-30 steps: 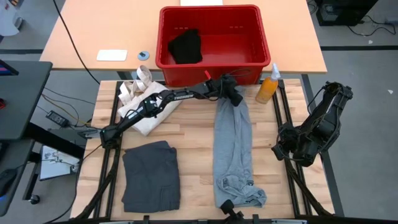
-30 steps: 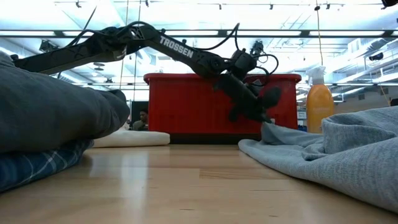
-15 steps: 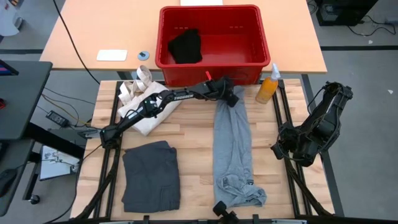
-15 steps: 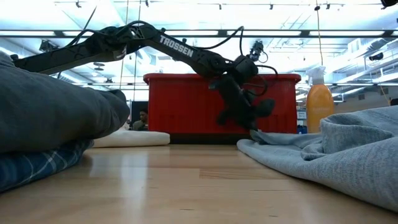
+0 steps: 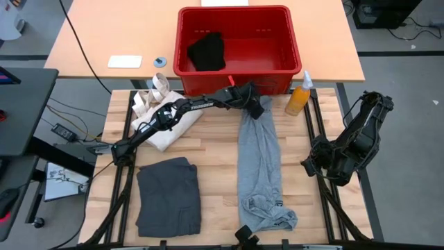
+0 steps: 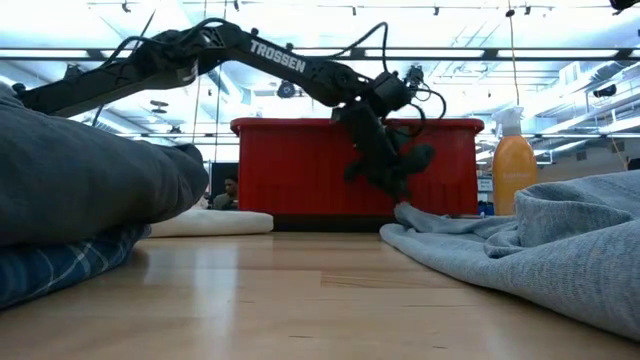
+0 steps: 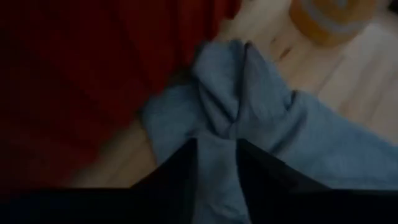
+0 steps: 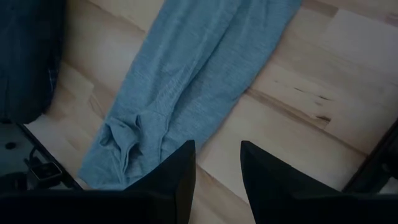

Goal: Fold Laundry from Bin
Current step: Fold the light gray t-shirt

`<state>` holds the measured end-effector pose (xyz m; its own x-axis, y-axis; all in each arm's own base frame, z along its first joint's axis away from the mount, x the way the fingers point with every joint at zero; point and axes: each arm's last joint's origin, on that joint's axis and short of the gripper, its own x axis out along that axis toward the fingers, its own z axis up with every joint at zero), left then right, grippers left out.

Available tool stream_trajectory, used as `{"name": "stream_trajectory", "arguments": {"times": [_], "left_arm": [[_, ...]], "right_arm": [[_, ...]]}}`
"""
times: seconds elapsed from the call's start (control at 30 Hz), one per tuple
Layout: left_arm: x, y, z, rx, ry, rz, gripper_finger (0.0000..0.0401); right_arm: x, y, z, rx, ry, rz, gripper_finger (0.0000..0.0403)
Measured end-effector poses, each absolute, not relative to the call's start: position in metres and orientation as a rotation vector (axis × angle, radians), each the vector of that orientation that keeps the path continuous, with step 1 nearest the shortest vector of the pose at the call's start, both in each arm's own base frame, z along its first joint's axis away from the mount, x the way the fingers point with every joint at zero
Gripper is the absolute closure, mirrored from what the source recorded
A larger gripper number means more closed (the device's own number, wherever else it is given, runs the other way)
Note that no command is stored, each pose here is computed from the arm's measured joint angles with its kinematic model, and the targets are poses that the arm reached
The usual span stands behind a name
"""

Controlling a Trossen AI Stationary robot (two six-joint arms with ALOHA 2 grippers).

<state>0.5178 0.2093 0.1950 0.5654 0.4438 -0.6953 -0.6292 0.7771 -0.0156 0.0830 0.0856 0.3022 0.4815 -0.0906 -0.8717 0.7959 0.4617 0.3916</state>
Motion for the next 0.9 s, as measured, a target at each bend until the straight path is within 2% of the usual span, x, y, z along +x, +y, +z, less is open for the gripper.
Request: {"name": "stream_trajectory", "arguments": {"times": [0.2, 0.33, 0.57, 0.67, 0.77, 0.9], "left_arm": [[0.511, 0.21, 0.207, -0.264, 0.756, 0.64, 0.02], [0.503, 0.202, 0.23, -0.223, 0.787, 0.614, 0.0174], [0.492, 0.177, 0.275, -0.15, 0.771, 0.55, 0.0188], [0.49, 0.165, 0.291, -0.138, 0.75, 0.402, 0.0201], [0.494, 0.141, 0.29, -0.223, 0.78, 0.238, 0.0214], [0.503, 0.087, 0.271, -0.24, 0.88, 0.138, 0.0233]], "right_arm": [[0.082, 0.085, 0.302, 0.911, 0.923, -0.645, 0.0268], [0.078, 0.082, 0.303, 0.911, 0.969, -0.612, 0.0268], [0.073, 0.076, 0.306, 0.872, 1.009, -0.543, 0.0268], [0.073, 0.076, 0.307, 0.851, 0.997, -0.529, 0.0268], [0.075, 0.077, 0.307, 0.79, 0.967, -0.514, 0.0268], [0.074, 0.075, 0.307, 0.697, 0.987, -0.456, 0.0268]]}}
